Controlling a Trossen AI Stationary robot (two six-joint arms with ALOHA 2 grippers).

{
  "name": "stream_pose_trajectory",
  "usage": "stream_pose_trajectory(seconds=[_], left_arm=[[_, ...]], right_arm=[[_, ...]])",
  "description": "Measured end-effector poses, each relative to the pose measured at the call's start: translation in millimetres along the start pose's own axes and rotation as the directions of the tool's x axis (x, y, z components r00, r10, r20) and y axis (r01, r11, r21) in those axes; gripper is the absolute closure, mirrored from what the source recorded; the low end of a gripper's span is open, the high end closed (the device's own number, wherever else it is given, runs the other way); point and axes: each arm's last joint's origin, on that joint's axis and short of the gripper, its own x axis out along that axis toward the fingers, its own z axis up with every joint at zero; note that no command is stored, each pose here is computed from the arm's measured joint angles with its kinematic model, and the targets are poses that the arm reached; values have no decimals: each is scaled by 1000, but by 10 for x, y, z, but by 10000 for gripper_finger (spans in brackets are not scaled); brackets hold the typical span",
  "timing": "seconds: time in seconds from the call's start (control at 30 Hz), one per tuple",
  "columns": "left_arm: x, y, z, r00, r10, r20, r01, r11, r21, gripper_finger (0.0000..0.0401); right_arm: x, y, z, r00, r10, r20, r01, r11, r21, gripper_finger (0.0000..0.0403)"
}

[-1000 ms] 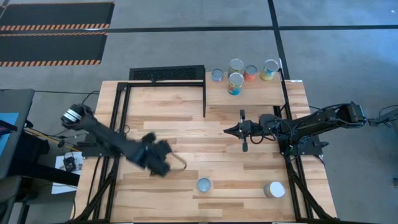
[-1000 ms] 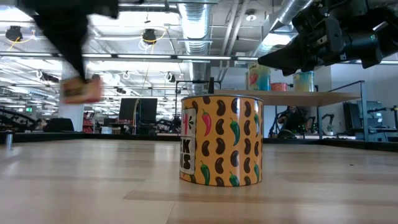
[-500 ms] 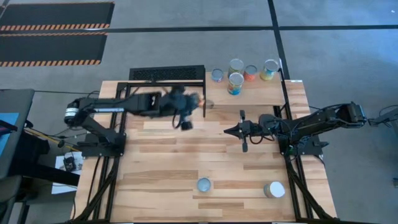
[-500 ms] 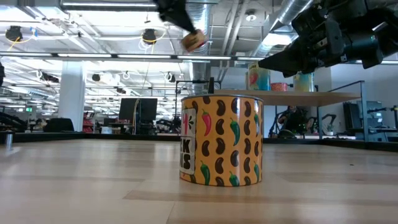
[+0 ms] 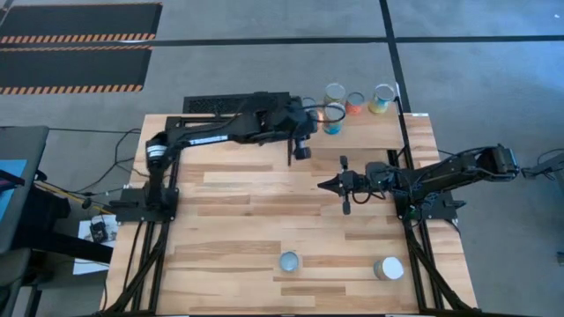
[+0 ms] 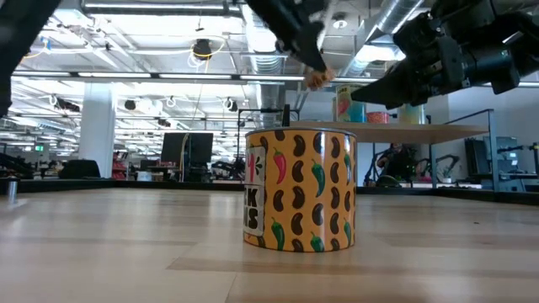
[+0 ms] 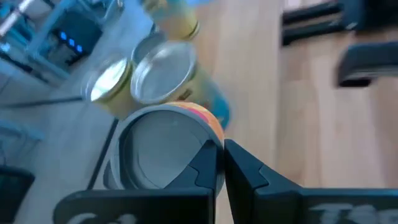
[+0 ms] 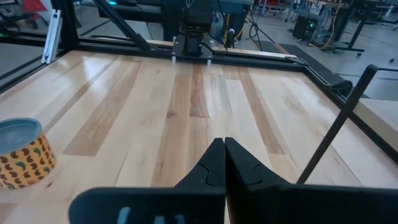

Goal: Pick and place cans onto a shelf
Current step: Put the canned pineapples on the shelf

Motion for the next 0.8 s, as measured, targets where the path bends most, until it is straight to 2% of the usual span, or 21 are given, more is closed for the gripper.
stream_pose_trajectory(seconds=[0.17, 0.33, 0.53, 0.8], left_arm=[[291, 74, -93, 996, -1, -86, -3, 999, -42, 401], [448, 80, -212, 988, -23, -153, 16, 999, -49, 401], [477, 91, -247, 985, -32, -169, 21, 998, -64, 400], [484, 58, -287, 979, -97, -180, 85, 994, -74, 389]], right_arm=[[0, 1, -7, 1000, 0, -7, 0, 1000, 0, 393], [0, 1, -14, 1000, 1, -14, -1, 1000, -5, 394], [0, 1, -15, 1000, 1, -15, -1, 1000, -7, 393], [0, 1, -15, 1000, 1, -16, -1, 1000, -7, 393]])
